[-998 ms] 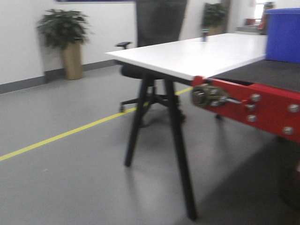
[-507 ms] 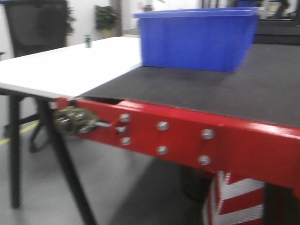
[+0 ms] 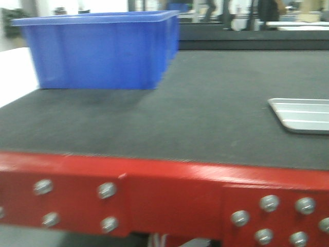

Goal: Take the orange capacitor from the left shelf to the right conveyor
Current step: 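Drive the base up to the conveyor belt and stop, then lower the held capacitor with the right gripper onto the metal tray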

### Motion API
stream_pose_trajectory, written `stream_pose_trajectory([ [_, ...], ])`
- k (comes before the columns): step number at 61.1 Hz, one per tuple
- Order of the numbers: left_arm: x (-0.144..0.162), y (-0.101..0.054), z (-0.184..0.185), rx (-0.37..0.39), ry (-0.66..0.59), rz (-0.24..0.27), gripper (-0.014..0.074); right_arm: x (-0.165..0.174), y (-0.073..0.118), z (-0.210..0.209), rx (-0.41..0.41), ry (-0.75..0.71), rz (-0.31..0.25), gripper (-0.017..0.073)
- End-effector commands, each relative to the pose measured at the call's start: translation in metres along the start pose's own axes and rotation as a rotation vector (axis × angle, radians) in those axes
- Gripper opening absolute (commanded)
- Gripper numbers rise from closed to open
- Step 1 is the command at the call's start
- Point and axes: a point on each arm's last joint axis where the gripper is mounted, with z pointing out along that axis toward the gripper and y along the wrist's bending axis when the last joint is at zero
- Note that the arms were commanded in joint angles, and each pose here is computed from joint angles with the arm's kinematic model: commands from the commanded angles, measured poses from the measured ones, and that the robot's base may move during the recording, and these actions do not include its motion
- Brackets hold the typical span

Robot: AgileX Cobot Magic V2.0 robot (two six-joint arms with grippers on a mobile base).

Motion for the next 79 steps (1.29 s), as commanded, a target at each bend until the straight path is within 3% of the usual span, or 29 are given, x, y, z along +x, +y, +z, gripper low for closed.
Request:
stream_pose_trajectory([
  [1,-0.0098,0.0002,-0.0011,-0.002,-0.101,-0.005,-0.0127,-0.0163,0.0000,-0.0012,0.004,-0.103,-0.015,0.0113],
  [79,-0.0098,0.0002,-0.0011,-0.002,-0.101,-0.005,-0.0127,-0.0166,0.0000,-0.0013,0.003,-0.106,-0.015,0.0113],
])
